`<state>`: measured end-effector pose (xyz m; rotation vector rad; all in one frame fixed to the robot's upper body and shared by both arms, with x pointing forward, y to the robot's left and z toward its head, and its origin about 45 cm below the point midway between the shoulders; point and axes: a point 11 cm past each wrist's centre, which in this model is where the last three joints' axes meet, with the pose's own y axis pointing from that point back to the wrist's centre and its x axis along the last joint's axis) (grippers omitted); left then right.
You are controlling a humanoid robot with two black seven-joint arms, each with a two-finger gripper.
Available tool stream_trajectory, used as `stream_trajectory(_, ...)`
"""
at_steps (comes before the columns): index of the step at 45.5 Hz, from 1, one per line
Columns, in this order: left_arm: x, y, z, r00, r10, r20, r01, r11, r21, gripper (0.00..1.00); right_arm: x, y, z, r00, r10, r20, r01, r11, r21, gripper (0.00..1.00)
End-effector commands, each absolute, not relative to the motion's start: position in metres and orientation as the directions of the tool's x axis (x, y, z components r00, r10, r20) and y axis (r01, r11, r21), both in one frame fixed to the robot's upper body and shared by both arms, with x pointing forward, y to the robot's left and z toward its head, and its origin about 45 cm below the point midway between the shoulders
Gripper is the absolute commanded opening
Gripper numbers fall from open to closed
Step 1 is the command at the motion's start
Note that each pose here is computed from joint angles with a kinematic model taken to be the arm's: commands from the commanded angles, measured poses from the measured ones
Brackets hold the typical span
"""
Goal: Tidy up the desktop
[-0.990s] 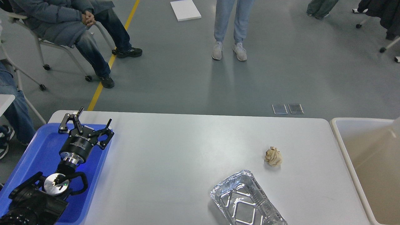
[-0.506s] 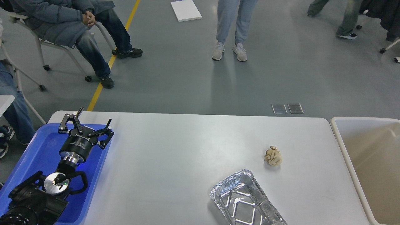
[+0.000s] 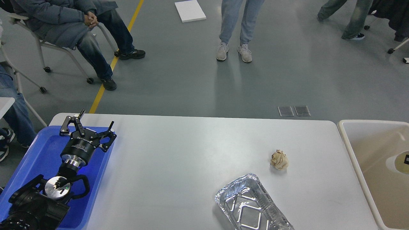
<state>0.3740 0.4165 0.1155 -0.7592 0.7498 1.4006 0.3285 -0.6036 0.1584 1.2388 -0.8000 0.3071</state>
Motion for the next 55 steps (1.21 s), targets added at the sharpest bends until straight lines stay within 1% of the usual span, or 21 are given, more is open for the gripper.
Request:
stream_trajectory(1,0.374,0.417,0.115,0.032,0.563,-0.826,-0.999,0.026,-0.021,1.00,0.320,-0.601,0.142,0.687,-0.212,0.695,-0.611,0.349,0.710,0.08)
stream_trajectory(2,0.374,0.417,0.115,0.032,0.563,-0.826,-0.999,0.026,-0.021,1.00,0.320,-0.602,0.143,0.686,-0.212,0.696,-0.611,0.350,0.710,0.13)
stream_trajectory(3,0.374,0.417,0.115,0.032,0.563,-0.826,-0.999,0.026,-0.021,1.00,0.320,-0.602,0.143,0.686,-0.212,0.696,-0.612,0.349,0.710,0.21)
stream_trajectory(5,0.374,0.417,0.115,0.032,0.563,-0.826,-0.999,0.026,-0.021,1.00,0.320,-0.603,0.143,0.686,-0.212,0.696,-0.612,0.350,0.709,0.40)
stream_trajectory(6,0.374,0.416,0.115,0.032,0.563,-0.826,-0.999,0.028,-0.020,1.00,0.320,-0.603,0.143,0.686,-0.212,0.696,-0.612,0.350,0.709,0.47)
stream_trajectory(9,0.374,0.417,0.115,0.032,0.563,-0.826,-0.999,0.026,-0.021,1.00,0.319,-0.604,0.144,0.685,-0.212,0.697,-0.611,0.353,0.708,0.64)
stream_trajectory(12,0.374,0.417,0.115,0.032,0.563,-0.826,-0.999,0.026,-0.021,1.00,0.319,-0.605,0.145,0.685,-0.212,0.698,-0.611,0.355,0.708,0.86)
stream_trajectory(13,0.374,0.417,0.115,0.032,0.563,-0.826,-0.999,0.026,-0.021,1.00,0.319,-0.605,0.146,0.684,-0.211,0.699,-0.613,0.355,0.706,0.92)
stream_trajectory(14,0.374,0.417,0.115,0.032,0.563,-0.826,-0.999,0.026,-0.021,1.00,0.319,-0.605,0.146,0.684,-0.211,0.699,-0.613,0.355,0.706,0.95)
stream_trajectory(20,0.374,0.417,0.115,0.032,0.563,-0.826,-0.999,0.026,-0.021,1.00,0.326,-0.606,0.155,0.662,-0.217,0.717,-0.631,0.354,0.690,0.98)
stream_trajectory(24,0.374,0.416,0.115,0.032,0.563,-0.826,-0.999,0.028,-0.020,1.00,0.338,-0.606,0.171,0.631,-0.231,0.741,-0.657,0.348,0.668,0.98)
stream_trajectory(28,0.374,0.417,0.115,0.032,0.563,-0.826,-0.999,0.026,-0.021,1.00,0.345,-0.597,0.179,0.620,-0.284,0.731,-0.667,0.300,0.682,0.99)
stream_trajectory(32,0.374,0.416,0.115,0.032,0.563,-0.826,-0.999,0.028,-0.020,1.00,0.343,-0.606,0.211,0.593,-0.335,0.732,-0.680,0.279,0.678,0.99)
stream_trajectory(38,0.374,0.417,0.115,0.032,0.563,-0.826,-0.999,0.026,-0.021,1.00,0.356,-0.585,0.254,0.588,-0.385,0.711,-0.708,0.179,0.683,1.00)
stream_trajectory(42,0.374,0.416,0.115,0.032,0.563,-0.826,-0.999,0.029,-0.019,1.00,0.366,-0.582,0.285,0.599,-0.346,0.722,-0.717,0.171,0.676,1.00)
stream_trajectory(46,0.374,0.416,0.115,0.032,0.563,-0.826,-0.999,0.028,-0.020,1.00,0.380,-0.578,0.317,0.576,-0.299,0.761,-0.753,0.170,0.636,1.00)
stream_trajectory(50,0.374,0.416,0.115,0.032,0.563,-0.826,-0.999,0.029,-0.019,1.00,0.392,-0.570,0.348,0.531,-0.305,0.791,-0.795,0.146,0.589,1.00)
stream_trajectory(55,0.374,0.416,0.115,0.032,0.563,-0.826,-0.999,0.028,-0.020,1.00,0.404,-0.548,0.381,0.508,-0.334,0.794,-0.827,0.070,0.558,1.00)
